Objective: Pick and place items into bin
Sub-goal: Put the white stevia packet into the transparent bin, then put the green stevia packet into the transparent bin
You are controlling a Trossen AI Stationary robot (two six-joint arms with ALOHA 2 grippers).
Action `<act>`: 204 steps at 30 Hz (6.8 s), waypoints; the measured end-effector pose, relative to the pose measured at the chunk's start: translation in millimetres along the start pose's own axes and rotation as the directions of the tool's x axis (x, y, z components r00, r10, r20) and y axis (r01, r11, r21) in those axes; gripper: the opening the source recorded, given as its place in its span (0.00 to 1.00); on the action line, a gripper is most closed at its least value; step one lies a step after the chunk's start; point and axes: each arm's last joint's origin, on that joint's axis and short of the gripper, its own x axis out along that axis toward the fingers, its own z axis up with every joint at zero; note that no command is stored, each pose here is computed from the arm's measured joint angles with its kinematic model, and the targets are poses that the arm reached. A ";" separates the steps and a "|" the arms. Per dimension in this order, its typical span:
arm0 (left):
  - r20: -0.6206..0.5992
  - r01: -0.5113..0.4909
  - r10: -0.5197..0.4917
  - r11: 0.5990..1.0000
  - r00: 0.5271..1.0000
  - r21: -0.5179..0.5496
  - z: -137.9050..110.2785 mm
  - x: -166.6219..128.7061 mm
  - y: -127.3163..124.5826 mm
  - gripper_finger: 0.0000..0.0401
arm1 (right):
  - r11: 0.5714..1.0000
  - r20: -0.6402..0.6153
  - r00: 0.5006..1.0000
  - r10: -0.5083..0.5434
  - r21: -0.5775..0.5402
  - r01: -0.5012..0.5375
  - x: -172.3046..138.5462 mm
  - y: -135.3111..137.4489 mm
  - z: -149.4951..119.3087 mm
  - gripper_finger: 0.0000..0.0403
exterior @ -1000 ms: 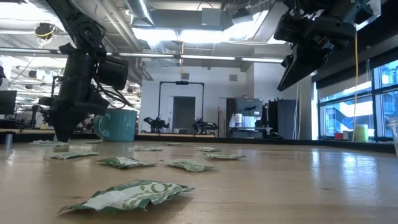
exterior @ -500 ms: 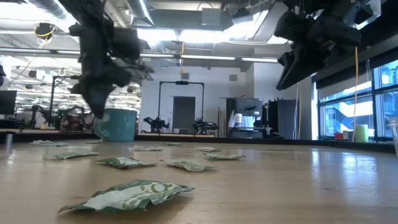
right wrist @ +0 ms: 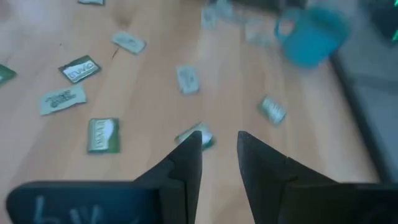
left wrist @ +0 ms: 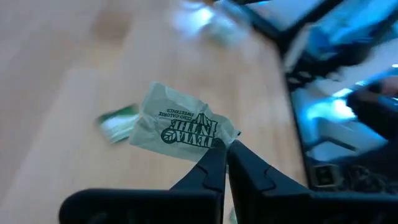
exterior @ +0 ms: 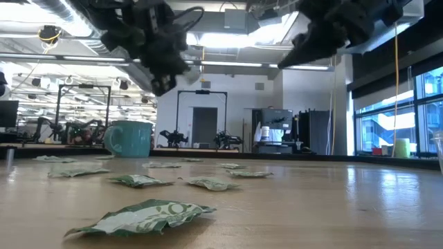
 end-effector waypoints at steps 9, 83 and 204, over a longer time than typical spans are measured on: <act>0.038 0.287 -0.288 0.958 0.957 0.017 9.6 35.6 -4.4 0.02 | 0.960 0.155 0.988 -0.013 -0.275 0.055 12.3 5.1 15.2 0.26; 0.016 0.282 -0.327 0.838 0.945 0.467 5.8 49.1 41.2 0.21 | 0.856 -0.392 0.906 0.159 0.513 0.072 -22.3 45.4 22.4 0.00; -0.221 -0.528 0.624 0.765 0.750 0.368 3.4 48.8 106.0 0.30 | 0.885 0.017 0.999 -0.048 0.465 0.034 -74.2 23.7 -75.6 0.25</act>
